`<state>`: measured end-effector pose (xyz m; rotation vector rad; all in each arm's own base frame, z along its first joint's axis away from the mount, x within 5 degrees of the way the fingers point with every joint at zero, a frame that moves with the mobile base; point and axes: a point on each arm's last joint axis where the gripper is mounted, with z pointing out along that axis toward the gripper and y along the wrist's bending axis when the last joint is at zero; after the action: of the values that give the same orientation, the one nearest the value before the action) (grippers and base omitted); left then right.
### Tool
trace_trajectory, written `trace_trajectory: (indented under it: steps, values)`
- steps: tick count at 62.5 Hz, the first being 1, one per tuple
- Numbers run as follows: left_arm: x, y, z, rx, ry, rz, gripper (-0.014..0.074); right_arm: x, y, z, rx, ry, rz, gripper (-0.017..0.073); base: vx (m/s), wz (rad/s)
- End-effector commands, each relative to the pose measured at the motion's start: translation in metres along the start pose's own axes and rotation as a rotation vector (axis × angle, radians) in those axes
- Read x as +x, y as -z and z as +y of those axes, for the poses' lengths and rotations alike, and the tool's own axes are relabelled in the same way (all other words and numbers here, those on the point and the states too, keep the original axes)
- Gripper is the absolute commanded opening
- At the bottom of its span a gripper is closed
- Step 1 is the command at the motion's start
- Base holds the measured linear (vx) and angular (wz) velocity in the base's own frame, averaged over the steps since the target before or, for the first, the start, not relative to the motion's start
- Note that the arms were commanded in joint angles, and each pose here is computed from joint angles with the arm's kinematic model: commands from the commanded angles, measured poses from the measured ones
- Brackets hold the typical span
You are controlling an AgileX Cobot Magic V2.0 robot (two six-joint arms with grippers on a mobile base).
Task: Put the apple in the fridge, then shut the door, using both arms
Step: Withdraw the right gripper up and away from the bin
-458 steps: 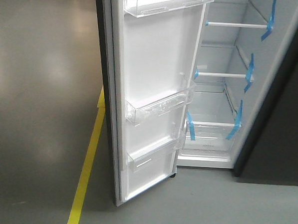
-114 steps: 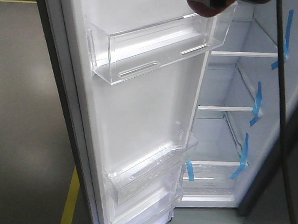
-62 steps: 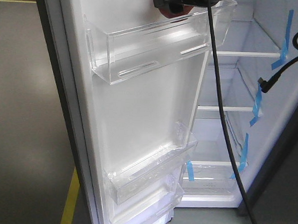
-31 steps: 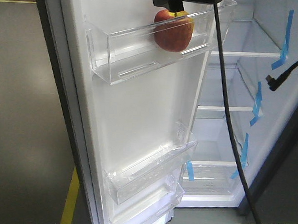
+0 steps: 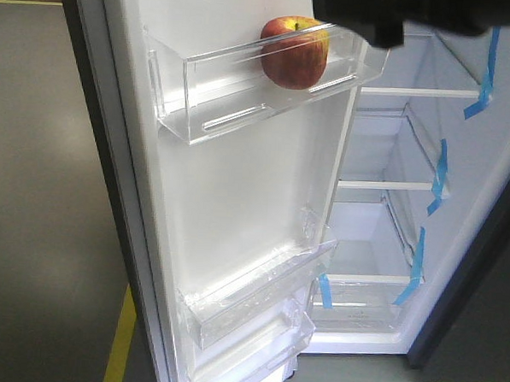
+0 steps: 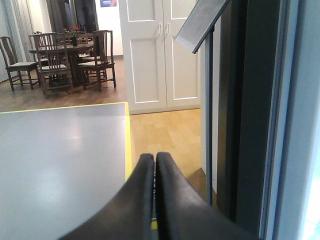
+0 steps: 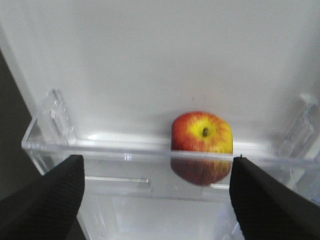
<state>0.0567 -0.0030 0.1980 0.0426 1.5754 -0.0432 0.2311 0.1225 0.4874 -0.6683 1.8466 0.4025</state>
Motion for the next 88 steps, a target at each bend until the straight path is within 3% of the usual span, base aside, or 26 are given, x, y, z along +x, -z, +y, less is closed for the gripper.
trace_trajectory:
  steps: [1,29,50,65,88]
  values:
    - [0.000,0.001,0.000,0.004,0.009,-0.065,-0.0006,0.013,0.032,0.007,0.034,-0.003,-0.121,0.0567,0.00,0.00]
    - [0.000,0.001,0.000,0.004,0.009,-0.065,-0.0006,0.147,0.095,0.045,-0.032,-0.088,-0.015,0.0566,0.00,0.00]
    - [0.000,0.001,0.000,0.004,0.009,-0.065,-0.0006,0.214,0.125,0.070,-0.146,-0.135,0.069,0.0566,0.00,0.00]
    - [0.000,0.001,0.000,0.004,0.009,-0.065,-0.0006,0.237,0.140,0.082,-0.211,-0.143,0.078,0.0566,0.00,0.00]
    - [0.000,0.001,0.000,0.004,0.009,-0.065,-0.0006,0.241,0.147,0.085,-0.225,-0.129,0.084,0.0566,0.00,0.00]
